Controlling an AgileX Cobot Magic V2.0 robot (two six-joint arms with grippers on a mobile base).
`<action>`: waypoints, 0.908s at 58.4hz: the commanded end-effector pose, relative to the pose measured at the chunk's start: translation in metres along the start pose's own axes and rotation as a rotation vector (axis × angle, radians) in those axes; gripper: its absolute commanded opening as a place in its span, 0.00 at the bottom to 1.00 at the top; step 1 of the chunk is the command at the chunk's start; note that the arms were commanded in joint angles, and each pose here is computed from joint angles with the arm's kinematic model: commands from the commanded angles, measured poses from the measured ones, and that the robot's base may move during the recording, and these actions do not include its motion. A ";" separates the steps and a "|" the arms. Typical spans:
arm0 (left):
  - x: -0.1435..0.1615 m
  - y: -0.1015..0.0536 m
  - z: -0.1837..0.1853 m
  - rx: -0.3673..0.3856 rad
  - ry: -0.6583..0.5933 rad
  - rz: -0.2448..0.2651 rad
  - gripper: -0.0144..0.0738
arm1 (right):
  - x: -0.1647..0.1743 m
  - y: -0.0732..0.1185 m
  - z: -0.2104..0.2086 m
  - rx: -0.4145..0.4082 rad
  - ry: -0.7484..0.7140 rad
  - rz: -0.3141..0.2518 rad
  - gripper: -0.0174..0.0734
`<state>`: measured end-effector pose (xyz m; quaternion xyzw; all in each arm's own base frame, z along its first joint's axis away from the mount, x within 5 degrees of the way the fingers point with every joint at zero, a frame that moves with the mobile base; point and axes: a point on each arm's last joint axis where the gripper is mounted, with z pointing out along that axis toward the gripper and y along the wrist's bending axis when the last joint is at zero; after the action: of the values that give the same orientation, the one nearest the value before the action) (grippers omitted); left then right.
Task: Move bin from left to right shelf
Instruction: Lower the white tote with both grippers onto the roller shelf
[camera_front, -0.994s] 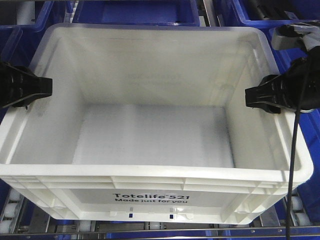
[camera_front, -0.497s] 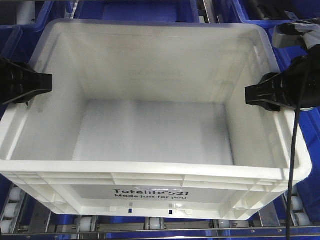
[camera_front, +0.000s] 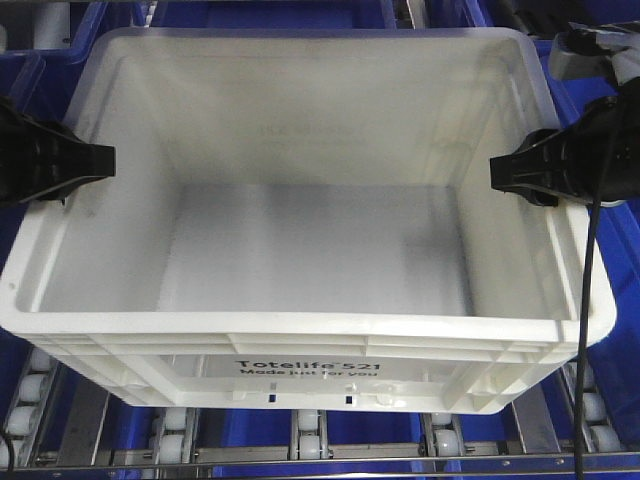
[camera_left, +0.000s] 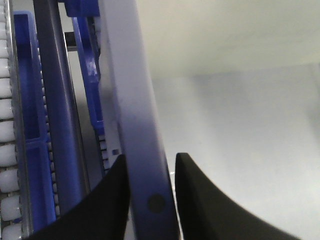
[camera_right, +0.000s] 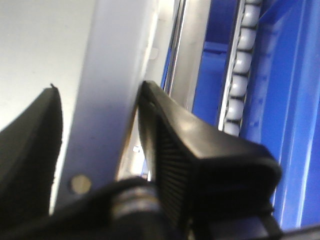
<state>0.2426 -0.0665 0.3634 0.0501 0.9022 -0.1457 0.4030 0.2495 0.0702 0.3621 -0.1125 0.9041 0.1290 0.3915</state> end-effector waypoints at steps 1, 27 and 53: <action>-0.023 -0.010 -0.012 0.056 -0.172 -0.006 0.16 | -0.027 0.007 -0.023 -0.021 -0.243 -0.019 0.19; -0.025 -0.008 0.000 0.035 -0.166 0.005 0.16 | -0.028 0.002 0.004 -0.010 -0.196 -0.032 0.19; -0.022 -0.003 0.023 0.006 -0.109 0.021 0.16 | -0.025 -0.004 0.037 -0.002 -0.119 -0.039 0.19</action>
<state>0.2694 -0.0691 0.3339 0.0547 0.9228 -0.1174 0.3628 0.2875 0.0763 0.3235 -0.1395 0.9173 0.1065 0.3574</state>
